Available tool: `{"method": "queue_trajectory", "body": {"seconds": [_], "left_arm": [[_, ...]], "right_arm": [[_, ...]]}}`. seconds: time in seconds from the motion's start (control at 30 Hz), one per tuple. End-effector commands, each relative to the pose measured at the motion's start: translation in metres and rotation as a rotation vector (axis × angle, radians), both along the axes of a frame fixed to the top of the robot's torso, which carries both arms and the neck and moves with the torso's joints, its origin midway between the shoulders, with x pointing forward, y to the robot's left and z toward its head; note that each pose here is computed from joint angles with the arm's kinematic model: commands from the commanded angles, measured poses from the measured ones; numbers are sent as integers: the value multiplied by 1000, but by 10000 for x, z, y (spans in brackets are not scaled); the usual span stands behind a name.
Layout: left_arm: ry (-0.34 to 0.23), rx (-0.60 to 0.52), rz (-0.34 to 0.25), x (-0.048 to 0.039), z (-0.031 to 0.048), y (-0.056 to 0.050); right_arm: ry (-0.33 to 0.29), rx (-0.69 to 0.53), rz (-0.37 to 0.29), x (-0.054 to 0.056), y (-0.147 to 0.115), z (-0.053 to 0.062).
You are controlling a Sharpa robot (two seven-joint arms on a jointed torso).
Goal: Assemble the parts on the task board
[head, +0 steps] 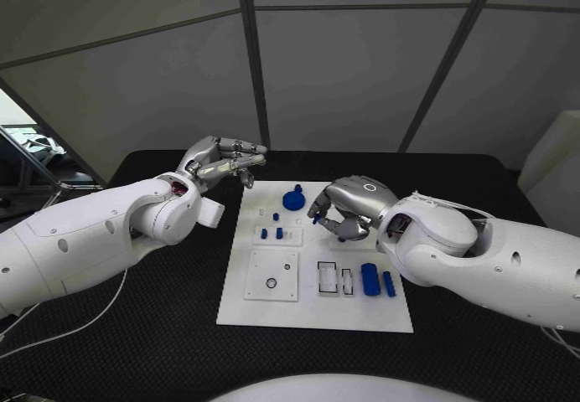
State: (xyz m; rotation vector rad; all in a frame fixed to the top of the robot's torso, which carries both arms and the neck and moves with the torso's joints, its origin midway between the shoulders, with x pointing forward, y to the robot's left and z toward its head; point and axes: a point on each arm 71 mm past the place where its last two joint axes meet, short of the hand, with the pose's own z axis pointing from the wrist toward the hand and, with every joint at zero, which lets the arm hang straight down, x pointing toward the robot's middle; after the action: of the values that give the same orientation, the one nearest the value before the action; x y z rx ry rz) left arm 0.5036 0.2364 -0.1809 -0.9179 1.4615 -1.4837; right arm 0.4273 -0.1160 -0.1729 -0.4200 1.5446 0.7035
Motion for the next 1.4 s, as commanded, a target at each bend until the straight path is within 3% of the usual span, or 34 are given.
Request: {"method": "queue_trajectory", "body": {"seconds": [0.03, 0.23, 0.63, 1.0, 1.4], "left_arm": [[-8, -15, -14, 4, 16, -33], [-6, -18, -23, 7, 13, -81], [-1, -21, -33, 10, 6, -133], [1, -23, -40, 8, 2, -166], [5, -21, -40, 7, 1, -171]], "right_arm": [[20, 45, 51, -63, 179, 30], [68, 40, 110, -154, 428, -132], [134, -3, 146, -218, 628, -461], [163, -62, 157, -215, 661, -588], [178, -97, 168, -204, 648, -642]]}}
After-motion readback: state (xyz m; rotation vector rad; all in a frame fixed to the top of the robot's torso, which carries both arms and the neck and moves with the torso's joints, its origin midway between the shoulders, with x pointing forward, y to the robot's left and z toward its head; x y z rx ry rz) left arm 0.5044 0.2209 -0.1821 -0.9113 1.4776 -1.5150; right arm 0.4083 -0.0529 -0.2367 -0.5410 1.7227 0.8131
